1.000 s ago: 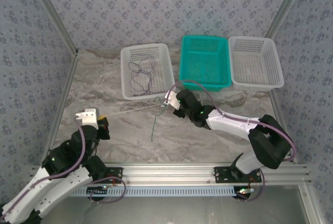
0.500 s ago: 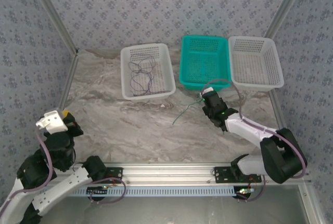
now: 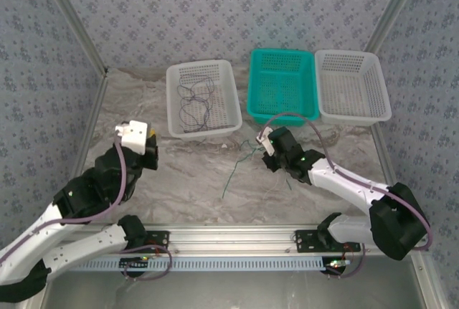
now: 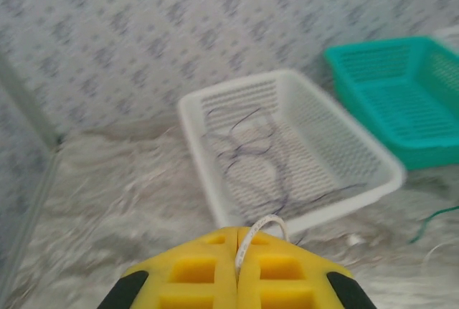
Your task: Untangle the cables
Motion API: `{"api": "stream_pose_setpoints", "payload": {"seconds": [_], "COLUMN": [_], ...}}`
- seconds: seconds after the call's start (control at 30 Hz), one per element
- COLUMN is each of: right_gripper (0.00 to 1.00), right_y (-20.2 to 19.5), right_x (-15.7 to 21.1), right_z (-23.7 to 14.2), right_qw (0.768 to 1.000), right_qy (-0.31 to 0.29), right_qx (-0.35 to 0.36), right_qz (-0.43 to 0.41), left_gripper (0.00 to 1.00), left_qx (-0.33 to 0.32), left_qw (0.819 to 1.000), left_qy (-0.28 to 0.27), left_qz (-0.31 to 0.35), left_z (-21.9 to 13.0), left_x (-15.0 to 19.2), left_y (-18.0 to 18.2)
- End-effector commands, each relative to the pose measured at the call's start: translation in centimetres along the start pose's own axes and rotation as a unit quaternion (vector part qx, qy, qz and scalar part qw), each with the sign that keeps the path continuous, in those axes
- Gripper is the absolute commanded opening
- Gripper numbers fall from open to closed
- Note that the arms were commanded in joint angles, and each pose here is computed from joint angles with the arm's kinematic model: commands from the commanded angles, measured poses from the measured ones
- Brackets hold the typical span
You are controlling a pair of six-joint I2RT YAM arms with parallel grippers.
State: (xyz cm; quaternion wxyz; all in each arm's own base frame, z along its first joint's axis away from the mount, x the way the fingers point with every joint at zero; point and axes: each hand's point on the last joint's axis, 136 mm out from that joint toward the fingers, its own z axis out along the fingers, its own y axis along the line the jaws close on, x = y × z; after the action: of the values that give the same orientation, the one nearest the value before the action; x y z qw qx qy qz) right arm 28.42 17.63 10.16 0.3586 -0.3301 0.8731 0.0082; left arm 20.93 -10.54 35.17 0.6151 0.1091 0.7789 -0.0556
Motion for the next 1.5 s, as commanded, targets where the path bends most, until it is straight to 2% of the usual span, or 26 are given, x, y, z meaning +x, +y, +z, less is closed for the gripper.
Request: {"api": "stream_pose_setpoints", "payload": {"seconds": [0.0, 0.13, 0.2, 0.27, 0.37, 0.57, 0.8, 0.9, 0.97, 1.17, 1.2, 1.23, 1.3, 1.33, 1.4, 1.47], "right_gripper": [0.12, 0.0, 0.0, 0.0, 0.0, 0.0, 0.0, 0.0, 0.0, 0.0, 0.0, 0.0, 0.0, 0.0, 0.0, 0.0], "right_y": [-0.3, -2.1, -3.5, -5.4, -5.8, -4.1, -1.3, -0.9, -0.7, -0.7, -0.9, -1.0, -1.3, -1.4, -1.8, -2.0], "right_x": [-0.1, -0.4, 0.0, 1.2, 3.1, 5.4, 6.5, 7.4, 7.7, 7.9, 8.0, 7.9, 7.5, 7.4, 7.1, 6.8], "right_z": [-0.3, -1.1, -1.8, -2.7, -2.9, -1.6, -0.7, -0.8, -0.9, -2.0, -2.3, -2.6, -3.2, -3.4, -3.9, -4.1], "right_qw": [1.0, 0.993, 0.983, 0.956, 0.913, 0.897, 0.905, 0.902, 0.899, 0.896, 0.896, 0.897, 0.898, 0.899, 0.9, 0.902], "right_qy": [-0.003, -0.038, -0.051, -0.054, -0.036, 0.006, 0.02, 0.025, 0.025, 0.015, 0.012, 0.008, -0.002, -0.006, -0.014, -0.019], "right_qx": [0.002, 0.046, 0.076, 0.12, 0.121, 0.1, 0.045, 0.045, 0.043, 0.041, 0.043, 0.044, 0.044, 0.045, 0.047, 0.049], "right_qz": [0.029, 0.103, 0.161, 0.264, 0.387, 0.431, 0.422, 0.429, 0.435, 0.442, 0.442, 0.441, 0.437, 0.435, 0.433, 0.429], "left_gripper": [0.0, 0.0, 0.0, 0.0, 0.0, 0.0, 0.0, 0.0, 0.0, 0.0, 0.02, 0.1, 0.39, 0.51, 0.63, 0.69], "left_qx": [0.098, 0.155, 0.18, 0.195, 0.218, 0.257, 0.291, 0.294, 0.295, 0.273, 0.26, 0.249, 0.239, 0.242, 0.249, 0.256], "left_qw": [0.992, 0.982, 0.977, 0.974, 0.97, 0.958, 0.934, 0.931, 0.934, 0.953, 0.958, 0.964, 0.968, 0.968, 0.965, 0.963], "left_qy": [-0.081, -0.108, -0.113, -0.113, -0.11, -0.131, -0.208, -0.215, -0.201, -0.132, -0.115, -0.096, -0.072, -0.067, -0.069, -0.073], "left_qz": [-0.011, 0.003, 0.01, 0.015, 0.008, -0.006, -0.01, -0.011, -0.015, -0.014, -0.02, -0.024, -0.028, -0.028, -0.033, -0.034], "left_z": [-1.2, 0.0, 1.6, 3.6, 7.1, 12.6, 16.1, 18.4, 20.6, 28.4, 29.8, 30.9, 31.8, 31.9, 31.3, 30.1], "left_x": [-7.1, -12.0, -13.8, -15.1, -16.9, -20.2, -23.9, -24.4, -23.6, -17.0, -15.6, -14.3, -12.8, -12.4, -12.6, -13.1], "left_y": [-3.2, -6.6, -8.5, -10.3, -12.7, -16.4, -19.9, -21.3, -22.4, -25.3, -25.3, -25.3, -25.3, -25.4, -25.4, -25.0]}}
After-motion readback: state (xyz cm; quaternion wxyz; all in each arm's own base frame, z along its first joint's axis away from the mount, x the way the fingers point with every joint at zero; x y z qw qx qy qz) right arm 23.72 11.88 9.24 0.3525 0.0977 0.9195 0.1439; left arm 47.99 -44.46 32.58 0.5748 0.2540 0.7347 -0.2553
